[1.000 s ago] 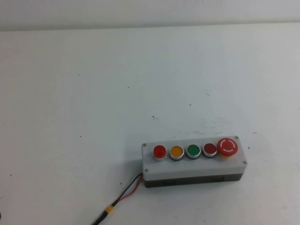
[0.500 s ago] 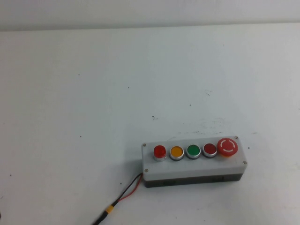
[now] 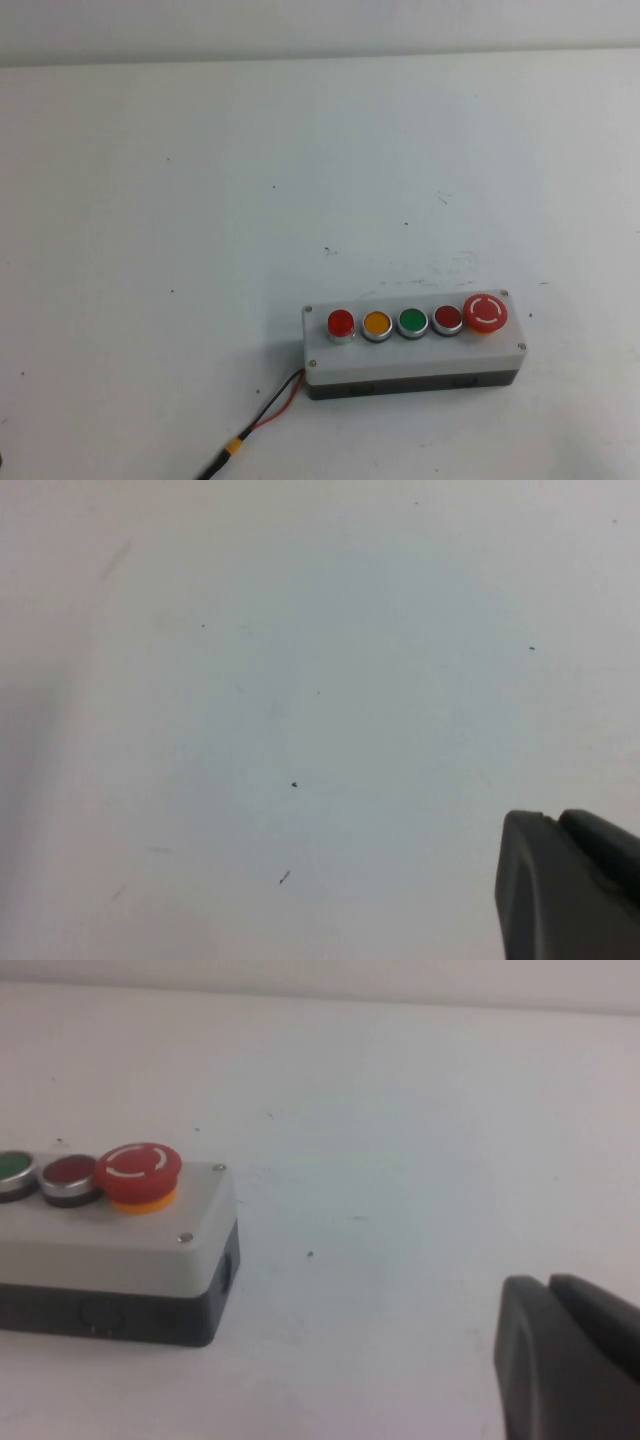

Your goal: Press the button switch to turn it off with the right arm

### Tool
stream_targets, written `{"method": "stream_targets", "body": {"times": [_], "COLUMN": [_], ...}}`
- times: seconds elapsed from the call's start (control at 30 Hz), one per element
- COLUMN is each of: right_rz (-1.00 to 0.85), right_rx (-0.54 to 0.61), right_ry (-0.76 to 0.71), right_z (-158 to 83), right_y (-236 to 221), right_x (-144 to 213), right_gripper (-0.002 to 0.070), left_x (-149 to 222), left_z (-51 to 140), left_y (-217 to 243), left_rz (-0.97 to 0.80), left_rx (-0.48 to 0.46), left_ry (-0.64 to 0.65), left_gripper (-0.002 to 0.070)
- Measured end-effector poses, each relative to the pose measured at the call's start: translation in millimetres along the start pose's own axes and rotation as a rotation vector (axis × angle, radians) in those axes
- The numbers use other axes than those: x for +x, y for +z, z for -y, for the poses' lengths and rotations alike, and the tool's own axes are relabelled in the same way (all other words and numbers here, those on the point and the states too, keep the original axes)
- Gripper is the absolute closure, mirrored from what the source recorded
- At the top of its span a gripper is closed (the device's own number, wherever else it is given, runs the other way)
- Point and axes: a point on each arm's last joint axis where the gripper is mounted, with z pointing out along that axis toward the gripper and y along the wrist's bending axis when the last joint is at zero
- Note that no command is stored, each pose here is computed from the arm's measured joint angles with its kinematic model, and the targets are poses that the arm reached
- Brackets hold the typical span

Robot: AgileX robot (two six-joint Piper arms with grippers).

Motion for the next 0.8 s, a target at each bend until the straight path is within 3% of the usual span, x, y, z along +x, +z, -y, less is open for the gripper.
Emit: {"method": "stream_targets", "body": {"times": [0.33, 0.8], "right_rz": [-0.094, -0.094], "right_rx": [0.000, 0.000], "right_ry": [0.210, 0.237], "right_z": [-3.0, -3.4], "right_y": [-0.4, -0.3], "right_x": [8.5, 8.5], "right_gripper": [0.0692, 0.0692], "left_x": [0.0, 0.0], "left_z": [0.0, 0.0], "left_y": [0.0, 0.0], "left_rz": [0.000, 0.000], "left_rx": [0.000, 0.000], "left_ry": [0.000, 0.000], "left_gripper": [0.0677, 0.0677]}}
